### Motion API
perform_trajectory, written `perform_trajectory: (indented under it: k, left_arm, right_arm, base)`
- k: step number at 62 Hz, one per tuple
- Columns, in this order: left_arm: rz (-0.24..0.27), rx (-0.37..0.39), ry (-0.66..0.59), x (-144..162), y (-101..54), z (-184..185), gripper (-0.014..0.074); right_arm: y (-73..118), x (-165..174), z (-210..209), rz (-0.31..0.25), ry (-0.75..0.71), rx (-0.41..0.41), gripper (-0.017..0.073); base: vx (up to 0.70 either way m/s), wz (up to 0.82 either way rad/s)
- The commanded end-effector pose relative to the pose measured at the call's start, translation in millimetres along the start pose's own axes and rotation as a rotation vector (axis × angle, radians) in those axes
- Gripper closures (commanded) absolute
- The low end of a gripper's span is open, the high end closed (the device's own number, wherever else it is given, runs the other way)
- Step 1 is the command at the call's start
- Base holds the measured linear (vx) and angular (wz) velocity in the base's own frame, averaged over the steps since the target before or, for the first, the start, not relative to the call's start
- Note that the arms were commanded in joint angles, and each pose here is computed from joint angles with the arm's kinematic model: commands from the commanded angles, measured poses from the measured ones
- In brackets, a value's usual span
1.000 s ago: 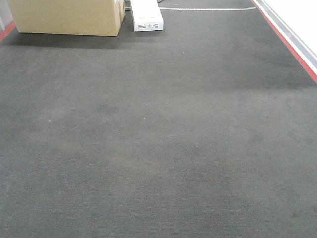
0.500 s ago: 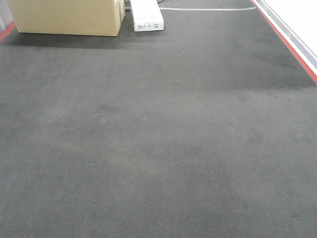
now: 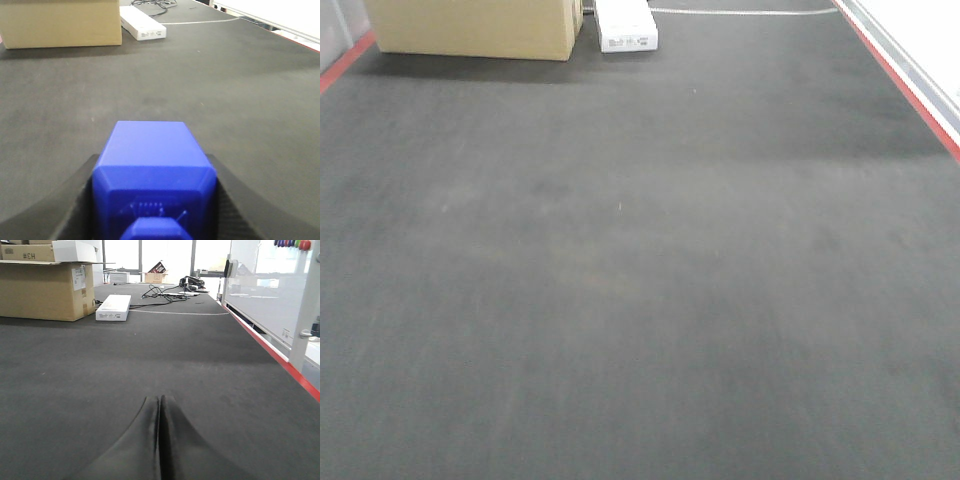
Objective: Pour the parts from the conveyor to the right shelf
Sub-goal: 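Back the base away from the conveyor holding the block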
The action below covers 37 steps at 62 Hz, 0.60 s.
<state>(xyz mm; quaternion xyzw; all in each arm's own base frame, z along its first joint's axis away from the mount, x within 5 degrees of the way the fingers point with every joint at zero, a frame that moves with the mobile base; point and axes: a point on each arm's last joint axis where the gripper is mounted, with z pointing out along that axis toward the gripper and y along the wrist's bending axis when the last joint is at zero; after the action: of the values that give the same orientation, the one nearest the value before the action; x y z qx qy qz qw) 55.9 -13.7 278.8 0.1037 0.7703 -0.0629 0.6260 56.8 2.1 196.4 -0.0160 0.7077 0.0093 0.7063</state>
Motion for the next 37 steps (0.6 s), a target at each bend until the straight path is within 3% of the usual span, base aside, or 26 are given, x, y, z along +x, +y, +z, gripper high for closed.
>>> perform_trajectory:
  k: [1,37]
  left_arm:
    - [-0.004,0.0,-0.099,-15.4,0.4,-2.0,0.06]
    - [-0.004,0.0,-0.095,-15.1,0.3,-1.9,0.06]
  right_arm:
    - [-0.5,-2.7,-0.8,-0.007,-0.075,0.008,0.0568]
    - [-0.5,-2.7,-0.8,-0.007,-0.075,0.008,0.0568]
  base:
    - [-0.37,-0.03]
    - [-0.47,-0.07]
